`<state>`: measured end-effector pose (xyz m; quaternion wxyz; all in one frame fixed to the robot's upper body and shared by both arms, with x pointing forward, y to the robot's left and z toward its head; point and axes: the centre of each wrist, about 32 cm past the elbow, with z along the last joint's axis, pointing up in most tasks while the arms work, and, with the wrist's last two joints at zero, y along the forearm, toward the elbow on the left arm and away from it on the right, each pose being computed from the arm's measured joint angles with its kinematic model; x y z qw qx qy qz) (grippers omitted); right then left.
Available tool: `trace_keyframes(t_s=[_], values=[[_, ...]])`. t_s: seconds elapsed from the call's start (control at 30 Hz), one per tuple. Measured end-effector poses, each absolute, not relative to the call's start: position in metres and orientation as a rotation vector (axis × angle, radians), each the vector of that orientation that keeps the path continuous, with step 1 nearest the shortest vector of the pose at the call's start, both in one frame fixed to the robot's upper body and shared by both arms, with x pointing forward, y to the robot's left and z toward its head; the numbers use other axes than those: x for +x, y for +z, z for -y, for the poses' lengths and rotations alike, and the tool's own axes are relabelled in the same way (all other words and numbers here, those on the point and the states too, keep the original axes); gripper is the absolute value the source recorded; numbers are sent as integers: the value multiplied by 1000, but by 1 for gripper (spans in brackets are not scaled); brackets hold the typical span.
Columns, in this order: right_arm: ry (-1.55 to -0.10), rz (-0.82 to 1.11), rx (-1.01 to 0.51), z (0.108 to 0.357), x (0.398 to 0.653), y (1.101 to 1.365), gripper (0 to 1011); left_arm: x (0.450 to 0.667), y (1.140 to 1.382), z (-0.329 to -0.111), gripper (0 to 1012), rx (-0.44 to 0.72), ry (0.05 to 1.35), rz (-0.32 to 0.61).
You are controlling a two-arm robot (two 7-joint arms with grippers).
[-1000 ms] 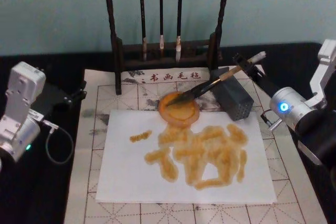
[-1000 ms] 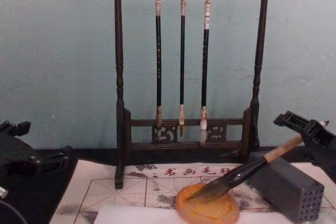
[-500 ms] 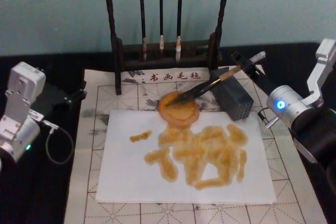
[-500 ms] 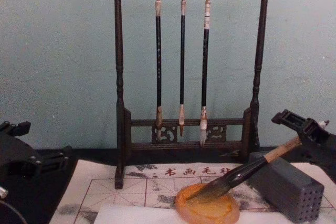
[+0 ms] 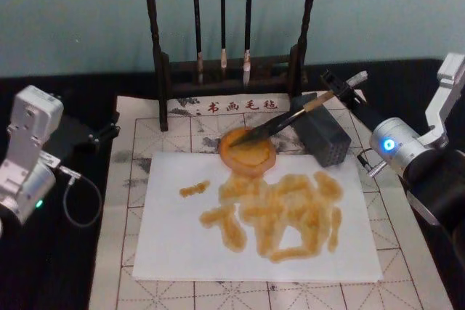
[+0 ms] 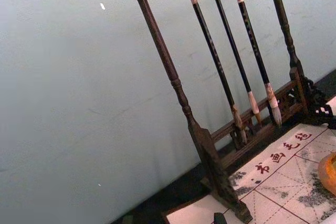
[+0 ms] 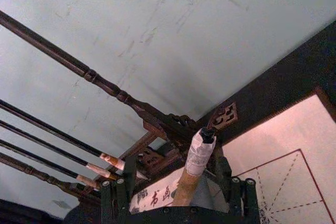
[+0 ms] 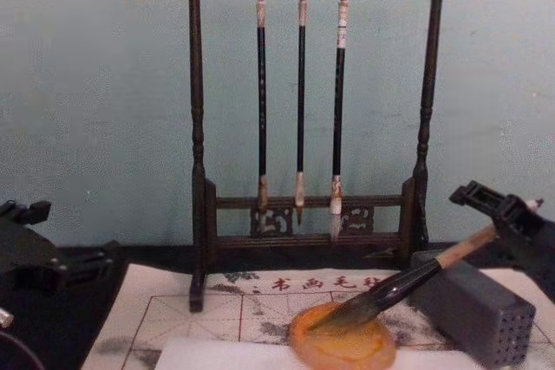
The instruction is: Pick up the brush from the inkstone, write on the paper, then place the brush back to its original position.
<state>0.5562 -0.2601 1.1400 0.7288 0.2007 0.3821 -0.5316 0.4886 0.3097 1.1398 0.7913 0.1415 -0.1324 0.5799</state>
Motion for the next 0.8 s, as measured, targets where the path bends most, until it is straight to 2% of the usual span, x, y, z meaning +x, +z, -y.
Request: trace_keyframes(t_s=[0.2,0.3,0.43,0.73,0.8], values=[[-1171,-842,443,260,556,1140,892,489,1140,-310,1001,304,1248,285],[-1170,-842,443,260,556,1140,777,489,1140,-310,1001,304,1248,285],[-1170,-843,443,260,556,1140,687,489,1140,-310,1001,304,1248,285],[-1170,-843,443,260,556,1140,377,489,1140,-310,1001,304,1248,285],[-1170,-843,443,260,556,1140,343,489,1140,-310,1001,304,1248,285]])
